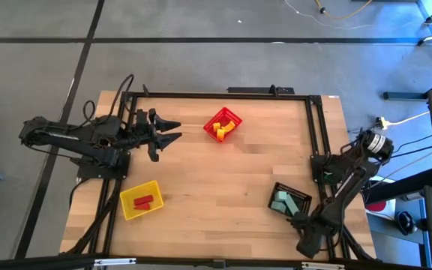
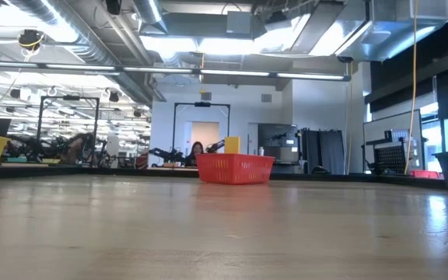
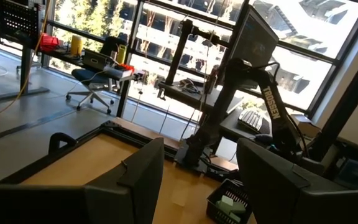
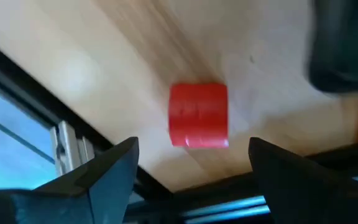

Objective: Sort & place blocks by color
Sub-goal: Put the red block into the yellow bin

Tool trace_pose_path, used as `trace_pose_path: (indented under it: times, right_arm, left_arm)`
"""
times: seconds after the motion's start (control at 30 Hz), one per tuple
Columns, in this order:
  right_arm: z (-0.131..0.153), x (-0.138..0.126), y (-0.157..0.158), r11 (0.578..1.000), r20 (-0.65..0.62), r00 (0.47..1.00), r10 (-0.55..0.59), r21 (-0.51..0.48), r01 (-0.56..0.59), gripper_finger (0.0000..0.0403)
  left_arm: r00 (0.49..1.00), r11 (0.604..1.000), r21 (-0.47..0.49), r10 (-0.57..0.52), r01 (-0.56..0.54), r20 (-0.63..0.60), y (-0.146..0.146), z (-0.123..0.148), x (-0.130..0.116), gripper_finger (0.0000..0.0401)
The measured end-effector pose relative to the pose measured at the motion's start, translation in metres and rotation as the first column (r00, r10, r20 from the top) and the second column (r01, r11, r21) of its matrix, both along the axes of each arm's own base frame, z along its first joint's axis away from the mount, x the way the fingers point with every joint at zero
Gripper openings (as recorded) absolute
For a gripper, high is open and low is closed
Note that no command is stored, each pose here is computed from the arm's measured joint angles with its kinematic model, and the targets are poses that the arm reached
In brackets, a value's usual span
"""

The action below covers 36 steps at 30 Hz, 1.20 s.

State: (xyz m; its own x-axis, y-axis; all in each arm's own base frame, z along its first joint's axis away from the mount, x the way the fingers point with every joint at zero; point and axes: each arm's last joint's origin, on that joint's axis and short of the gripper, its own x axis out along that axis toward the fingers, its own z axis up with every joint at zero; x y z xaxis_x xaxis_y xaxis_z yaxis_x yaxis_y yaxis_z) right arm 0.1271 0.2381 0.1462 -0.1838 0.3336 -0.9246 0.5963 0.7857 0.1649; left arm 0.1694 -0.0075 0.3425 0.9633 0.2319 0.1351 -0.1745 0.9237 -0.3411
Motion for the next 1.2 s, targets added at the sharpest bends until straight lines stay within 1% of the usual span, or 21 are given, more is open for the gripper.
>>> trace_pose_path:
  times: [0.17, 0.37, 0.5, 0.57, 0.63, 0.83, 0.87, 0.9, 0.97, 1.03, 1.13, 1.2]
  right_arm:
    - [-0.004, 0.005, 0.007, 1.0, 0.014, 1.0, -0.005, -0.021, 0.005, 0.0304]
    - [-0.016, 0.007, 0.011, 0.998, -0.026, 1.0, -0.002, -0.063, 0.0, 0.0304]
    - [-0.019, 0.007, 0.011, 0.997, -0.042, 0.999, -0.004, -0.077, 0.001, 0.029]
    - [-0.02, 0.007, 0.011, 0.997, -0.041, 0.999, -0.005, -0.082, 0.001, 0.0272]
    - [-0.02, 0.006, 0.01, 0.996, -0.045, 0.999, -0.004, -0.088, 0.0, 0.0246]
    - [-0.021, 0.006, 0.009, 0.996, -0.053, 0.999, -0.001, -0.089, -0.004, 0.0143]
    - [-0.021, 0.006, 0.01, 0.996, -0.054, 0.999, 0.001, -0.086, -0.006, 0.0132]
    - [-0.02, 0.006, 0.01, 0.997, -0.052, 0.999, 0.002, -0.082, -0.006, 0.0132]
    - [-0.017, 0.006, 0.009, 0.998, -0.038, 0.999, 0.018, -0.065, -0.02, 0.0132]
    - [-0.011, 0.006, 0.01, 0.998, 0.01, 0.998, 0.062, -0.028, -0.062, 0.0132]
    - [0.011, 0.007, 0.011, 0.983, 0.127, 0.981, 0.145, 0.09, -0.157, 0.0132]
    - [0.029, 0.015, 0.011, 0.956, 0.253, 0.953, 0.17, 0.194, -0.222, 0.0132]
  left_arm:
    - [1.0, 1.0, -0.001, 0.004, -0.004, 0.0, 0.0, 0.0, 0.0, 0.0194]
    - [1.0, 1.0, -0.004, 0.023, -0.023, 0.0, 0.001, 0.0, 0.0, 0.0194]
    - [1.0, 1.0, -0.004, 0.023, -0.023, 0.0, 0.001, 0.0, 0.0, 0.0194]
    - [1.0, 1.0, -0.005, 0.022, -0.022, 0.0, 0.001, 0.0, 0.0, 0.0194]
    - [1.0, 1.0, -0.005, 0.022, -0.022, 0.0, 0.001, 0.0, 0.0, 0.0194]
    - [1.0, 1.0, -0.006, 0.022, -0.022, 0.0, 0.001, 0.0, 0.0, 0.0194]
    - [1.0, 1.0, -0.006, 0.022, -0.022, 0.0, 0.001, 0.0, 0.0, 0.0194]
    - [1.0, 1.0, -0.006, 0.022, -0.022, 0.0, 0.001, 0.0, 0.0, 0.0194]
    - [1.0, 1.0, -0.006, 0.021, -0.021, 0.0, 0.001, 0.0, 0.0, 0.0194]
    - [1.0, 1.0, -0.006, 0.021, -0.021, 0.0, 0.001, 0.0, 0.0, 0.0194]
    - [1.0, 1.0, -0.003, 0.021, -0.021, 0.0, 0.001, 0.0, 0.0, 0.0194]
    - [1.0, 1.0, -0.003, 0.021, -0.021, 0.0, 0.001, 0.0, 0.0, 0.0194]
